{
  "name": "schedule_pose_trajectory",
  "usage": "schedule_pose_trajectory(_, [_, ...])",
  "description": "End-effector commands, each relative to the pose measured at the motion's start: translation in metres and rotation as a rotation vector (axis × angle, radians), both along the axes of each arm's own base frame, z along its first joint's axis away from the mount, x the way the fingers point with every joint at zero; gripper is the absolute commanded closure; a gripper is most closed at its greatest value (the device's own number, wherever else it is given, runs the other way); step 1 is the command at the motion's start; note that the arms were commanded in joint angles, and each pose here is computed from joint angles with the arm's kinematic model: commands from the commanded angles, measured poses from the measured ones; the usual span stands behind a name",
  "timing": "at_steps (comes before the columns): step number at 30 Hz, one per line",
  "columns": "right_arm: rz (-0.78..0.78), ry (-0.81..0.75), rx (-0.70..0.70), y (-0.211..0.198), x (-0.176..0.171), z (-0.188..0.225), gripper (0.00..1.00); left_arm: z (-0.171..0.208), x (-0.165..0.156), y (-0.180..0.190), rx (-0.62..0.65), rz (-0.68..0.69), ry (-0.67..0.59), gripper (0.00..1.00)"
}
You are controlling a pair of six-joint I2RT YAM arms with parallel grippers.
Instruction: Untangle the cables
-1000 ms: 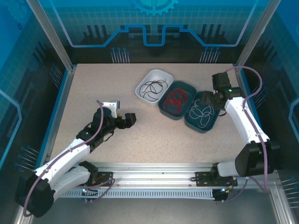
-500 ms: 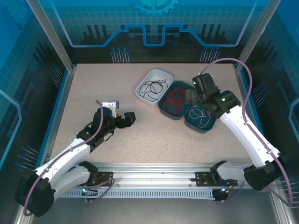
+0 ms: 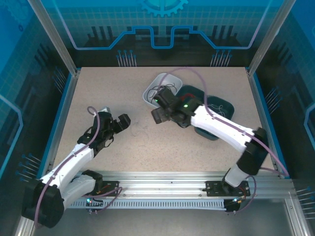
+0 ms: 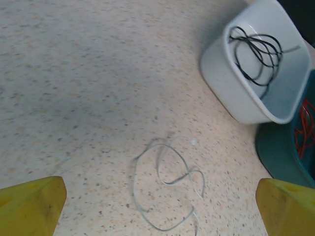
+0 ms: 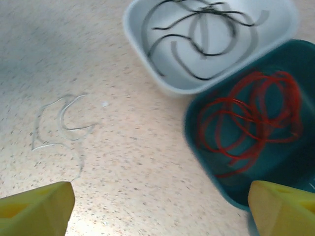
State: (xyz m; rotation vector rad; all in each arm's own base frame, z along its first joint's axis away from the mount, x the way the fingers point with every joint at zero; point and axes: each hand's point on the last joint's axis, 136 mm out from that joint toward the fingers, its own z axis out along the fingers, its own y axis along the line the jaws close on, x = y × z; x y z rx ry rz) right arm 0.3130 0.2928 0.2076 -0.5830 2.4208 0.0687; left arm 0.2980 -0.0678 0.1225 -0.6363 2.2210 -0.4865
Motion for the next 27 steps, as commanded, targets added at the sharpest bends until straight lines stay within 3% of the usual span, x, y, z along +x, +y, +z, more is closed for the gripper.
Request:
schedule_pose_trajectory(1, [0.095,0.041,-0.005,0.039,-0.003,-0.015,0.15,-0.015,-0.013,0.013,-0.034,0.083,0.066,0.01])
schedule_pose_trajectory(7, [0.198,0.123,-0.062,0.089,-0.004,-0.055,0.30,-0.022,-0.022,0.027,-0.037,0.155,0.092,0.01])
schedule_pose_trajectory(14, [0.244,0.198,-0.082,0.119,0.003,-0.093,0.41,-0.024,-0.028,0.035,-0.034,0.189,0.087,0.01])
schedule_pose_trajectory(27, [0.200,0.365,-0.110,0.124,0.018,-0.164,0.52,-0.026,-0.030,0.037,-0.036,0.197,0.088,0.01])
